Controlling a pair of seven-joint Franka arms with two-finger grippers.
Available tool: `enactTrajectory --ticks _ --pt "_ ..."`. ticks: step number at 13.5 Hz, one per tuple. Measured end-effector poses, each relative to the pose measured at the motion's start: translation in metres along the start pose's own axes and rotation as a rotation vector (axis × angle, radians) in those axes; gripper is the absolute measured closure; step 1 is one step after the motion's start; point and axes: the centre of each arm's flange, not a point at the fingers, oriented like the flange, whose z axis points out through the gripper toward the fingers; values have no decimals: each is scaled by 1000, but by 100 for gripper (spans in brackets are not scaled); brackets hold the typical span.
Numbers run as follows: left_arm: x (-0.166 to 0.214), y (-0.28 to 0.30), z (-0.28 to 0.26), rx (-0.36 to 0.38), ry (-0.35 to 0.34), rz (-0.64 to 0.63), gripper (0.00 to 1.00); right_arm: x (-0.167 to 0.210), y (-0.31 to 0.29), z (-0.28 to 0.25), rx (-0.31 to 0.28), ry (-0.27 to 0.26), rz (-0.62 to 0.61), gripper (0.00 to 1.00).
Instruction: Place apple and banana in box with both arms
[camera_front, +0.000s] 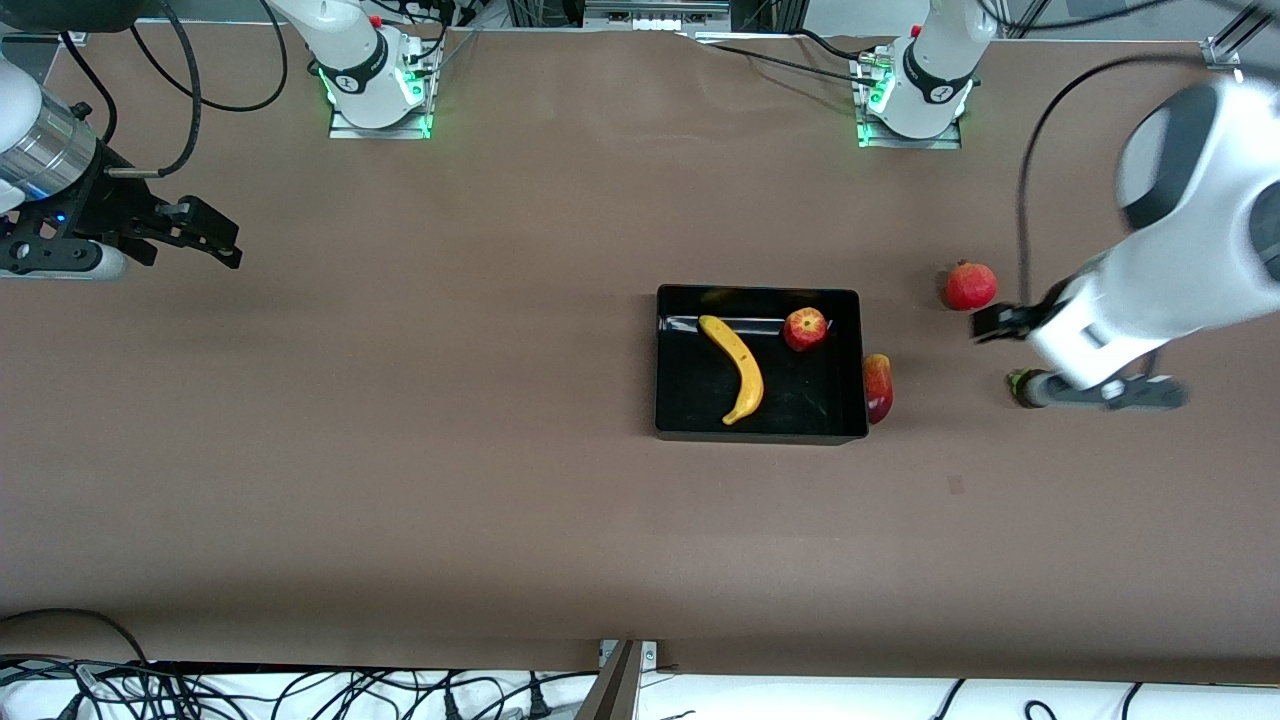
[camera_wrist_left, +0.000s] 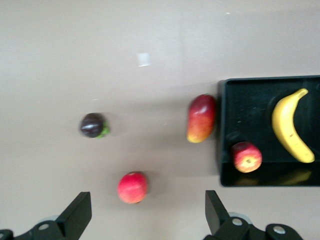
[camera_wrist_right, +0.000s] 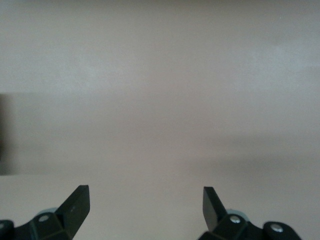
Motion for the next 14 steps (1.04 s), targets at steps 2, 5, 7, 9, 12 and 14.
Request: enactTrajectory --ticks 2,5,7,9,12,14 --pt "-32 -20 -19 23 62 -26 0 0 0 0 0 0 0 0" --pt "-68 -36 -29 33 102 -58 0 0 0 0 0 3 0 0" --pt "-76 -39 -24 3 93 -69 0 0 0 0 0 4 0 0" --pt "-74 -39 -14 -16 72 -72 0 1 0 0 1 4 0 0" --pt "-70 -38 -8 -17 62 -70 0 1 0 -1 1 11 0 0" --pt "-69 -37 -8 -17 66 -69 0 1 0 -1 2 12 0 0"
